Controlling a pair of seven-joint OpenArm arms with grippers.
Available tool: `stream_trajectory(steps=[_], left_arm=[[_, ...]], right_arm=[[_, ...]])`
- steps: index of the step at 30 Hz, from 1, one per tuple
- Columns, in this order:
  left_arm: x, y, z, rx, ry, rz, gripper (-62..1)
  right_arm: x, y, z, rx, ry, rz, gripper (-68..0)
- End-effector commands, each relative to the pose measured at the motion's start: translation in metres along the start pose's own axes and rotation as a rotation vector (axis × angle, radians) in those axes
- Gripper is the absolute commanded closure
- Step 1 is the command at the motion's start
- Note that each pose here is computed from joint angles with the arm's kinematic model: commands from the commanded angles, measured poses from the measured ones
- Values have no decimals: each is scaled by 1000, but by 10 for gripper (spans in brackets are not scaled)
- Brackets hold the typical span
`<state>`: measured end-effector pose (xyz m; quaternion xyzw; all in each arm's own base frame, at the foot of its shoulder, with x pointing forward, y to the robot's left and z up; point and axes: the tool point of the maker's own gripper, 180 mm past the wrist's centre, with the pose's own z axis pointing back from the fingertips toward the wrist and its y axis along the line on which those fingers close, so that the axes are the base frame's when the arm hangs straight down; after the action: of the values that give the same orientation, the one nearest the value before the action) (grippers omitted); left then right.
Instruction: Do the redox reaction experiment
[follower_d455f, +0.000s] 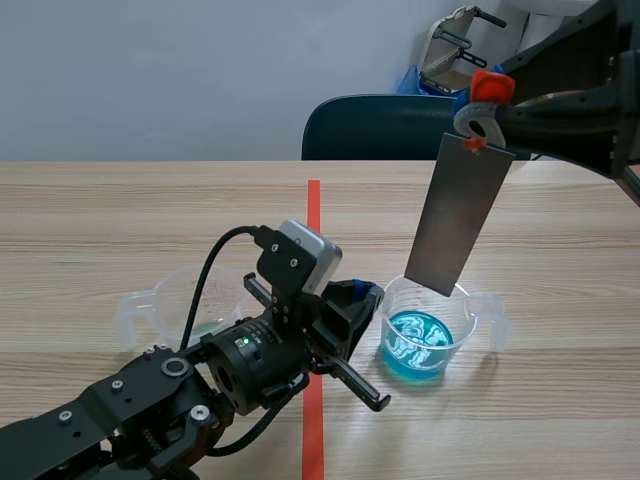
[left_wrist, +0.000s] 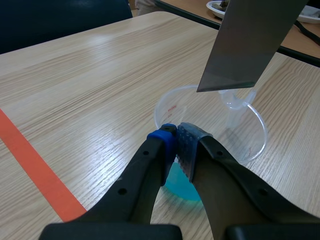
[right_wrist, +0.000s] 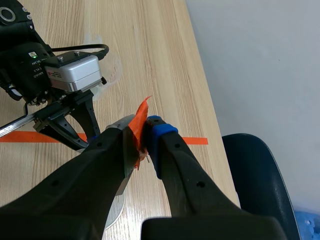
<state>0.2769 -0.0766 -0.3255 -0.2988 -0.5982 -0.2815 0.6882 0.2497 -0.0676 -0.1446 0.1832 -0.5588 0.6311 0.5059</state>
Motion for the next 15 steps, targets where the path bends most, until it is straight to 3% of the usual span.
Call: stream_trajectory(steps=[1,10,15], left_arm=[[17,-1,-6,-6,-55,0,-25],[16,-1,-3,-7,-54,-3,-25],[8,-3,13,-11,-23,-7,-25]], right_arm=[[10,-2,1,1,-28,13,-8],[9,-2,1,1,-22,13,-8],[9,-2,1,0,-22,13,-8]])
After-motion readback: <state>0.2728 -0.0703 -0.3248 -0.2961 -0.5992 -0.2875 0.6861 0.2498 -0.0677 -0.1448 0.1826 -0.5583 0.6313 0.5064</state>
